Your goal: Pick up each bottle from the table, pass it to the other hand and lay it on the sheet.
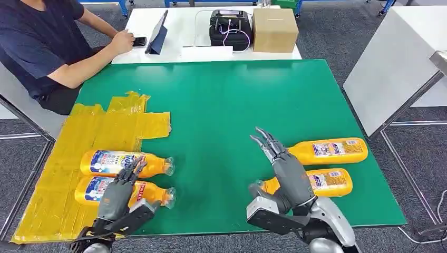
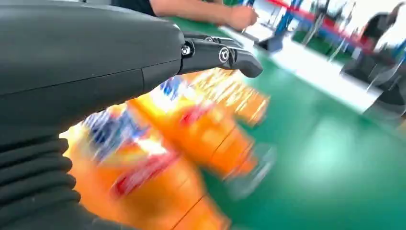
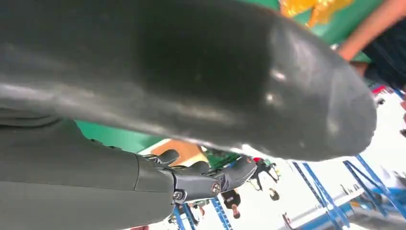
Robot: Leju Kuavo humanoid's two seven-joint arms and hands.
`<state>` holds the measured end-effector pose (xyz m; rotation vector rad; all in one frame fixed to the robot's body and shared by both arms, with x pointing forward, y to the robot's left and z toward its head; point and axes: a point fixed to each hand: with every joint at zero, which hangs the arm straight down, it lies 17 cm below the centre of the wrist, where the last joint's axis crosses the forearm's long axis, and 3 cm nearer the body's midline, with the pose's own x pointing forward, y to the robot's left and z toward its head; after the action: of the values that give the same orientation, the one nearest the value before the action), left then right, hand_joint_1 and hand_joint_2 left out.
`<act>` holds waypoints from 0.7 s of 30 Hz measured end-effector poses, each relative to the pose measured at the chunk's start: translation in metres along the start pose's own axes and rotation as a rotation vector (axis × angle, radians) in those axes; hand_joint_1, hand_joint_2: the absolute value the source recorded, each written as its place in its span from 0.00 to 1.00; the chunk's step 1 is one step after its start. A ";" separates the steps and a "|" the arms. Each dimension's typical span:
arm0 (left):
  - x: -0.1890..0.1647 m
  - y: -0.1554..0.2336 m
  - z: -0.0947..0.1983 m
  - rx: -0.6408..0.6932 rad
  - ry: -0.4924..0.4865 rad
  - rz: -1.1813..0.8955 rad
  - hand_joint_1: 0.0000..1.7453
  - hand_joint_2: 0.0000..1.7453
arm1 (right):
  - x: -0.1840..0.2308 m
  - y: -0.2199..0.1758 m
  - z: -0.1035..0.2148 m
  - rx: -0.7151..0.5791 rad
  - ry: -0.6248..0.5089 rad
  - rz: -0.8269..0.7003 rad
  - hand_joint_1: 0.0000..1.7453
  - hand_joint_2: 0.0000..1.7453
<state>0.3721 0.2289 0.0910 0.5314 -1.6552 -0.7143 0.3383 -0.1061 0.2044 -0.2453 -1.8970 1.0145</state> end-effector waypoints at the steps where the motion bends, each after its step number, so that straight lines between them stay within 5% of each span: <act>1: 0.011 0.014 -0.002 0.042 -0.021 0.065 0.00 0.00 | -0.001 0.003 0.006 0.002 0.007 0.006 0.00 0.00; 10: 0.048 0.107 -0.001 0.303 -0.120 0.339 0.00 0.00 | -0.006 0.021 0.041 0.024 0.059 0.023 0.00 0.00; 11: 0.049 0.113 0.000 0.317 -0.125 0.361 0.00 0.00 | -0.007 0.022 0.044 0.025 0.066 0.028 0.00 1.00; 21: 0.061 0.129 0.023 0.298 -0.209 0.786 0.00 0.00 | -0.063 0.027 0.111 0.085 0.278 0.187 0.00 1.00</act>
<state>0.3419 0.2817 0.2221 -0.0221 -1.9821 0.0609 0.2764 -0.1841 0.1200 -0.4955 -1.5974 1.1207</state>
